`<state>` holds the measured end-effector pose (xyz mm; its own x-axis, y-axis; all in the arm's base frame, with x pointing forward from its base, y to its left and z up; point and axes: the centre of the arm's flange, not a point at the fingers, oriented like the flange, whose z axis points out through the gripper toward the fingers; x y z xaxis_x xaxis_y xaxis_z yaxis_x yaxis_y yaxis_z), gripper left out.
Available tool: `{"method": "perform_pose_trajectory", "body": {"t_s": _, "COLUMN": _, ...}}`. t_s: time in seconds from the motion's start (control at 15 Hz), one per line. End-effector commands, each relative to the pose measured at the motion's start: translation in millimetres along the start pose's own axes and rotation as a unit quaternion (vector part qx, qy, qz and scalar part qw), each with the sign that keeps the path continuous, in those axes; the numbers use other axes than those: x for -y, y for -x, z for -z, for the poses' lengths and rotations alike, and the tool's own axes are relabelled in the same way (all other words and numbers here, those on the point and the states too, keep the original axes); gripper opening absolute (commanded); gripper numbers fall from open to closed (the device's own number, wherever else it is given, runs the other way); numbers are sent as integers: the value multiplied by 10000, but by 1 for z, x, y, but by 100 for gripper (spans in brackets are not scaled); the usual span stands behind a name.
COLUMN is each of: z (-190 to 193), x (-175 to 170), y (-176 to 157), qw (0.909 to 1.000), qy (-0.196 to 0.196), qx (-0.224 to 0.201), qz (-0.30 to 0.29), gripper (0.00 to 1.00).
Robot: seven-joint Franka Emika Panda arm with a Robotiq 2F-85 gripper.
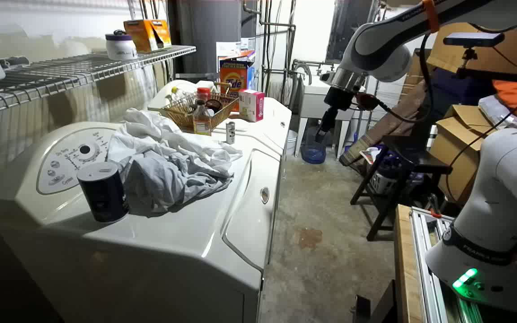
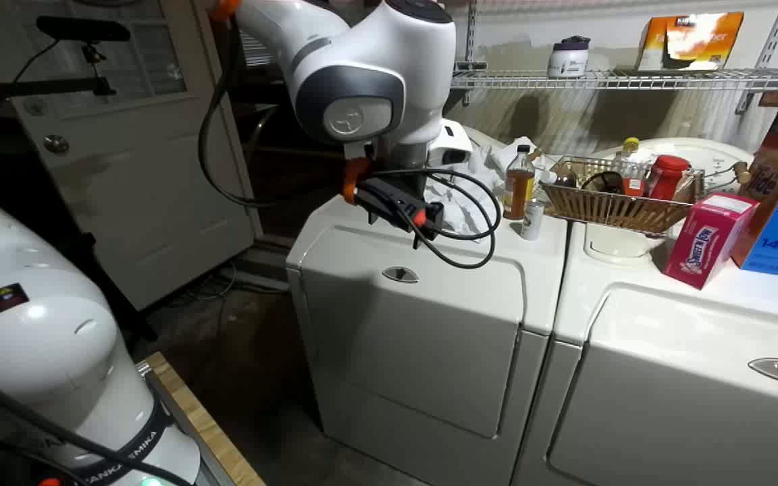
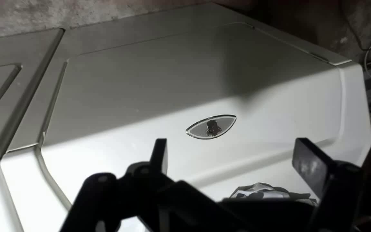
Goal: Pick up the white clothing then place it back down on the washing machine.
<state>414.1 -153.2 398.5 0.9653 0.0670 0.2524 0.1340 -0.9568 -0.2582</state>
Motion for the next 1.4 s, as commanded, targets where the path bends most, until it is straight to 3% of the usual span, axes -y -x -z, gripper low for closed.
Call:
{"method": "perform_pose_trajectory", "body": {"t_s": 0.0, "z": 0, "x": 0, "y": 0, "qw": 10000, "qy": 0, "qx": 0, "qz": 0, "gripper": 100}}
{"method": "perform_pose_trajectory", "body": {"t_s": 0.47, "z": -3, "x": 1, "y": -6, "qw": 10000, "qy": -53, "qx": -65, "qz": 29, "gripper": 100}}
{"method": "perform_pose_trajectory", "body": {"t_s": 0.73, "z": -23, "x": 20, "y": -41, "qw": 9996, "qy": -25, "qx": -226, "qz": 189, "gripper": 100}}
{"method": "perform_pose_trajectory", "body": {"t_s": 1.0, "z": -44, "x": 35, "y": -86, "qw": 9971, "qy": 279, "qx": -366, "qz": 606, "gripper": 100}}
{"method": "perform_pose_trajectory", "body": {"t_s": 1.33, "z": -67, "x": 46, "y": -151, "qw": 9865, "qy": 589, "qx": -336, "qz": 1490, "gripper": 100}}
